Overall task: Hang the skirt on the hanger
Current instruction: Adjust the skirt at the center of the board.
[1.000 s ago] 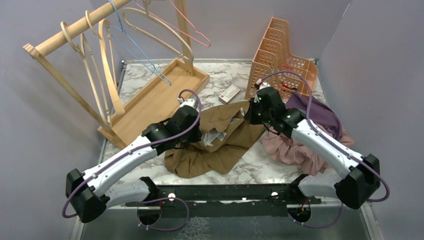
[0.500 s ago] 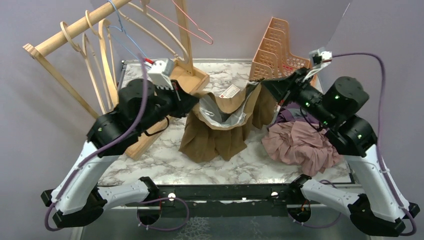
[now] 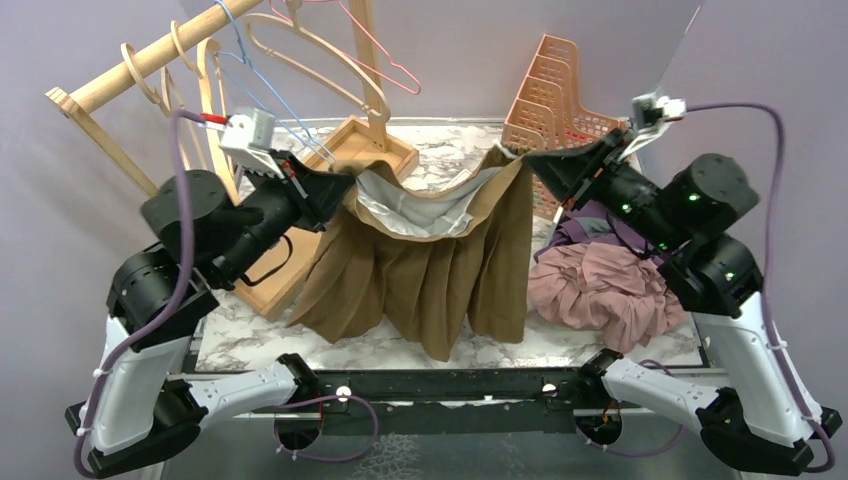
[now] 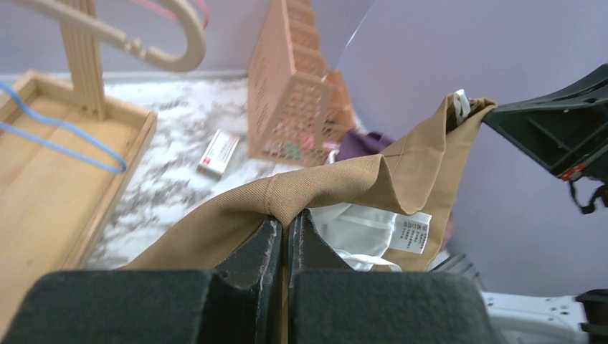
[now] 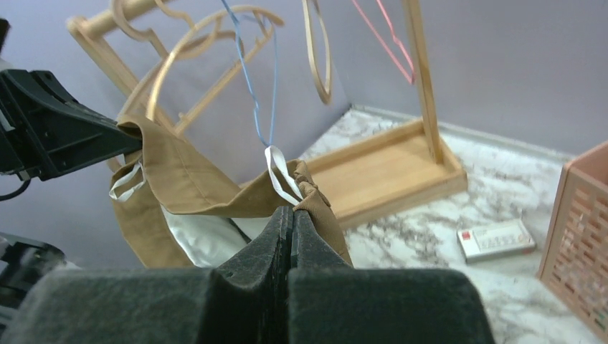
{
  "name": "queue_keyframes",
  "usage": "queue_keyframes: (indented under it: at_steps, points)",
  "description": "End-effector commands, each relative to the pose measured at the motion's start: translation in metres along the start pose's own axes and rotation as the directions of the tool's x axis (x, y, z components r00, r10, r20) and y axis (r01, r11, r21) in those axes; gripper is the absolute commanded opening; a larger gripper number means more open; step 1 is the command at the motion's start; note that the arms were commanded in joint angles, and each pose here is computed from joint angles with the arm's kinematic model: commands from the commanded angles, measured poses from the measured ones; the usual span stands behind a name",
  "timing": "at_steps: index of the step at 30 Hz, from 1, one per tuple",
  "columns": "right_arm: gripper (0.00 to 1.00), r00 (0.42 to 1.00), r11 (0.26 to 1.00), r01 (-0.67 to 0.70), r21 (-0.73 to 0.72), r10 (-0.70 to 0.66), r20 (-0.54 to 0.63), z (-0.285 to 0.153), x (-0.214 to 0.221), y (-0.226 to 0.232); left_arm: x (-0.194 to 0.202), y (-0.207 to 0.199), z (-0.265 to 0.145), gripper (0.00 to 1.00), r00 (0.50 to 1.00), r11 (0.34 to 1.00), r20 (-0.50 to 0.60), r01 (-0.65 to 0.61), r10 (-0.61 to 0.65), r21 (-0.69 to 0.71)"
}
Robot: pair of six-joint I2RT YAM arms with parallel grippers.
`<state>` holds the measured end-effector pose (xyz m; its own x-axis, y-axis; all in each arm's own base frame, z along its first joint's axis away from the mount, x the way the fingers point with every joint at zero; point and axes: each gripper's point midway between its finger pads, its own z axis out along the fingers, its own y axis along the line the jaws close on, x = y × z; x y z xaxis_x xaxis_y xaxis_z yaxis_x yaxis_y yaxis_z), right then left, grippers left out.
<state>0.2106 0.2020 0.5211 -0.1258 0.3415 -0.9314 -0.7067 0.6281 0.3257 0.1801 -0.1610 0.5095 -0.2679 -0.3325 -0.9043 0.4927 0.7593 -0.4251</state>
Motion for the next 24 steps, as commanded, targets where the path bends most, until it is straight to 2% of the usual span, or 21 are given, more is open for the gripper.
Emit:
queue_keyframes:
  at_steps: [1, 6, 8, 11, 14, 19, 24]
  points:
    - [0.01, 0.999, 0.999, -0.035, 0.001, 0.035, -0.029, 0.009, 0.032, -0.011, 0.033, 0.029, 0.009, 0.0, 0.998, 0.993, -0.059, -0.011, 0.004, -0.116]
    - [0.01, 0.993, 0.996, -0.089, -0.001, 0.089, -0.08, 0.023, 0.064, -0.02, 0.046, 0.047, 0.014, 0.0, 0.997, 0.98, -0.078, -0.027, 0.012, -0.197]
    - [0.01, 0.989, 0.994, -0.107, 0.012, 0.108, -0.102, 0.024, 0.08, -0.026, 0.063, 0.053, 0.018, 0.0, 0.994, 0.976, -0.112, -0.026, 0.001, -0.218]
    - [0.01, 0.974, 0.988, -0.125, 0.09, 0.14, -0.179, 0.019, 0.129, -0.049, 0.122, 0.071, 0.028, 0.0, 0.971, 0.964, -0.23, -0.004, -0.06, -0.266]
    - [0.01, 0.947, 0.971, -0.137, 0.197, 0.187, -0.261, 0.006, 0.179, -0.074, 0.203, 0.091, 0.033, 0.0, 0.914, 0.949, -0.381, 0.016, -0.142, -0.314]
    - [0.01, 0.868, 0.899, -0.15, 0.411, 0.319, -0.38, -0.023, 0.26, -0.114, 0.279, 0.11, 0.035, 0.0, 0.839, 0.922, -0.479, 0.065, -0.258, -0.382]
    - [0.01, 0.79, 0.772, -0.096, 0.628, 0.443, -0.424, -0.051, 0.32, -0.152, 0.323, 0.14, 0.035, 0.0, 0.811, 0.872, -0.504, 0.017, -0.298, -0.489]
